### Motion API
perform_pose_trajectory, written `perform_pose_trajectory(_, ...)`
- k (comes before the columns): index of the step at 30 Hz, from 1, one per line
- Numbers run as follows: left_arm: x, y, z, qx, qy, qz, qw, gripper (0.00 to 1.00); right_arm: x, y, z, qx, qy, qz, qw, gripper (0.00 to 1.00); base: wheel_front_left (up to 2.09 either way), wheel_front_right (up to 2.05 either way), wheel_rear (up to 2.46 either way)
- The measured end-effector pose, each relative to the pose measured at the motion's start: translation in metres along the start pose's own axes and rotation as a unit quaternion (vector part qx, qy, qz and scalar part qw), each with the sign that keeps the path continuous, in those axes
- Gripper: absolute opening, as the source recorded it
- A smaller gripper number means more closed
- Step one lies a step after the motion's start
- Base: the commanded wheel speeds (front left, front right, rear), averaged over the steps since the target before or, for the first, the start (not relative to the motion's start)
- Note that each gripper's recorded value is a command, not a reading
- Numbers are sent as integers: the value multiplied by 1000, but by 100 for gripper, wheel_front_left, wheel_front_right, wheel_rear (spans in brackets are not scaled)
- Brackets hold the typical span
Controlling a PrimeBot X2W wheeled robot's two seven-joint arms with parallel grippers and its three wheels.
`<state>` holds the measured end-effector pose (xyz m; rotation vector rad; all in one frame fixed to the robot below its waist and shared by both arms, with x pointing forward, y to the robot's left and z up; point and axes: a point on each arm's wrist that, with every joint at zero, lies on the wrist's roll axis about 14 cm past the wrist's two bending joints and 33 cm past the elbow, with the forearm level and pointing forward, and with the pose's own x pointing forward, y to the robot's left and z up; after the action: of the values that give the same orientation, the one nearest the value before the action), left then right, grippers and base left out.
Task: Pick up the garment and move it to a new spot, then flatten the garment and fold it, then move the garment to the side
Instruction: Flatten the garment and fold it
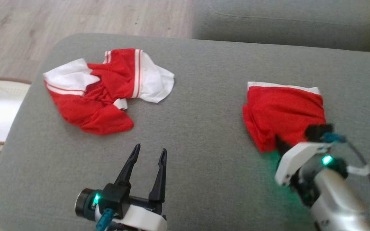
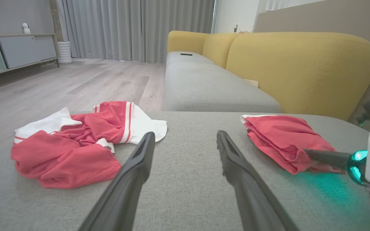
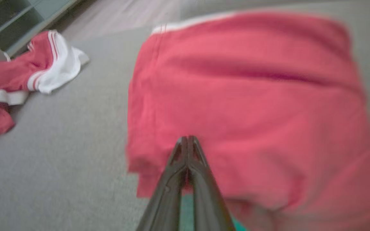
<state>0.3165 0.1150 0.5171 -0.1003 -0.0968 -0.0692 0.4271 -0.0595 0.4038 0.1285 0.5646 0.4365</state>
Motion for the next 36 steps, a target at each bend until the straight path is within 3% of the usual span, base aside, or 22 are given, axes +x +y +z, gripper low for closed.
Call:
perform_pose_trajectory(6,-5,9,2,3,-3,17,1000,100,10,59,-41,14,58,62,996,0,0,0,0)
perform_pose_trajectory(11,-7,9,8,3,-13,16,1000,100,2,98,-31,29,19,111,993,2,0,0,0)
perform_pose_trajectory(12,-7,8,9,4,-15,15,1000,100,-1,102,-28,34,7,117,993,60,0,0,0)
perform_pose_trajectory(13,-8,8,10,4,-18,16,1000,100,-5,106,-26,34,-5,122,992,100,0,0,0)
perform_pose_trajectory(16,-10,12,12,4,-21,22,1000,100,-16,107,-20,38,-47,122,991,100,0,0,0)
perform_pose_trajectory(25,-19,29,8,11,-18,45,999,100,-59,32,10,-9,-166,33,985,100,0,0,0)
perform_pose_trajectory(32,-29,35,6,25,-16,48,998,100,-126,-7,62,-17,-303,-34,952,100,0,0,0)
perform_pose_trajectory(34,-35,37,5,28,-15,50,998,100,-143,-12,56,-5,-319,-49,947,100,0,0,0)
perform_pose_trajectory(36,-42,39,2,30,-10,53,998,100,-153,-13,37,-11,-309,-61,949,100,0,0,0)
